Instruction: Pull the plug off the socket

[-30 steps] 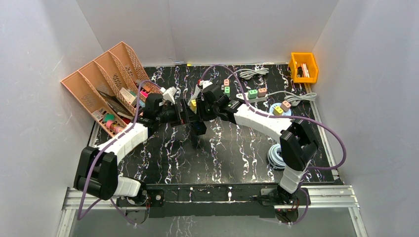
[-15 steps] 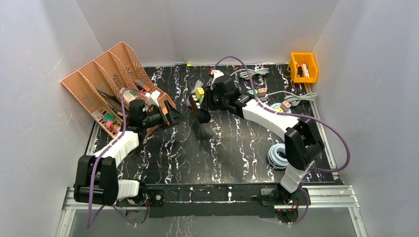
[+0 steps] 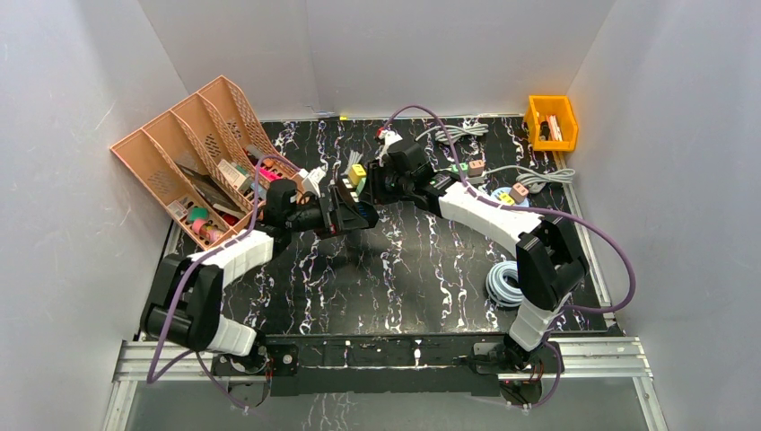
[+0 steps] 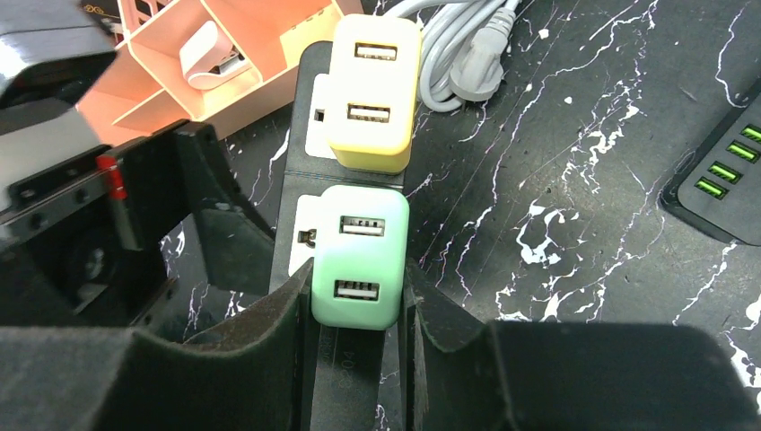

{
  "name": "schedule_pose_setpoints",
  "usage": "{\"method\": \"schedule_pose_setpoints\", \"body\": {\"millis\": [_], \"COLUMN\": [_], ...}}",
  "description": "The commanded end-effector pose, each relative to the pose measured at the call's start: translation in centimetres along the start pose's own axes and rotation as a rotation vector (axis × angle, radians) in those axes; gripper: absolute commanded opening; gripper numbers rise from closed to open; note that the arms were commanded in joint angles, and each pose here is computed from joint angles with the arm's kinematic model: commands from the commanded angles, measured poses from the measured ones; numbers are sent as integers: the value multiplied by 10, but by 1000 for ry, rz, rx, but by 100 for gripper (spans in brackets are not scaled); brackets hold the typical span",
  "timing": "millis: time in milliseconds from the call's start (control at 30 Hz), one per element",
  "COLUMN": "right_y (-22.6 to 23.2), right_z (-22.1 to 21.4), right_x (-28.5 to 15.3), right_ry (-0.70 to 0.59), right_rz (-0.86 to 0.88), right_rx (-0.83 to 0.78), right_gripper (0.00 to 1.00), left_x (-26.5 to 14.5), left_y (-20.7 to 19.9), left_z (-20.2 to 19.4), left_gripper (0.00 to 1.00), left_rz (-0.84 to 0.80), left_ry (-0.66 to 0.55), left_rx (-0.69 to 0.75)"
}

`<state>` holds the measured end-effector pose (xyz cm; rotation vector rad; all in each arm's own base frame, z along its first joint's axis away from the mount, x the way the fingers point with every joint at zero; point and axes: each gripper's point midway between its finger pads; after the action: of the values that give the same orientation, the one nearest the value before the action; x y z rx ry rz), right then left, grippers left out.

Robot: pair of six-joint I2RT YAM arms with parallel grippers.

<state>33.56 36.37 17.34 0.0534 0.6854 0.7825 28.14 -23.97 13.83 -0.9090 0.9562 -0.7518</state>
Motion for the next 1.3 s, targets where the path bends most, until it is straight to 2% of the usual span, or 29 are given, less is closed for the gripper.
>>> {"method": "schedule_pose_setpoints", "body": {"millis": [0,500,567,600,633,667,700,800,900,1067,1133,1267], "right_y": [30,42,43,45,46,46,47,48,53,70,58,23], "right_z": [63,54,53,53,55,55,56,56,61,110,115,98], "right_x": [-19,-21,-21,-21,-22,-24,-25,-31,-50,-134,-149,-143], "right_ry": [-193,-171,-170,-170,-173,-175,-177,-175,-192,-344,-349,-291], "right_rz": [102,155,161,164,166,169,173,177,212,593,565,347], "right_rx": [-32,-43,-44,-45,-46,-47,-50,-80,-128,-40,-42,-92], "right_gripper": [0,0,0,0,0,0,0,0,0,0,0,0], "left_x": [12,42,45,47,49,52,55,55,54,49,47,43], "left_y": [-8,-16,-13,-8,-2,5,16,36,44,54,53,50], "left_z": [23,42,44,44,44,43,42,39,37,38,44,55], "left_gripper": [98,98,94,87,61,26,1,0,0,0,0,0], "left_rz": [-12,-68,-57,-42,-25,-5,32,86,109,160,169,205], "left_ry": [-65,-84,-91,-94,-93,-85,-83,-128,-140,-141,-146,-147], "left_rx": [23,-21,-30,-43,-57,-73,-106,-189,-211,-209,-186,-122]}}
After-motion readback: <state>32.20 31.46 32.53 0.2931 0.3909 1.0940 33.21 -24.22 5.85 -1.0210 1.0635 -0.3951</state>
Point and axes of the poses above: each gripper's point midway between its finger pads, its own x axis out along the fingers, its own y axis along the line the jaws close on, z = x × y, and after that the axes turned 11 degrees about -x, right-handed
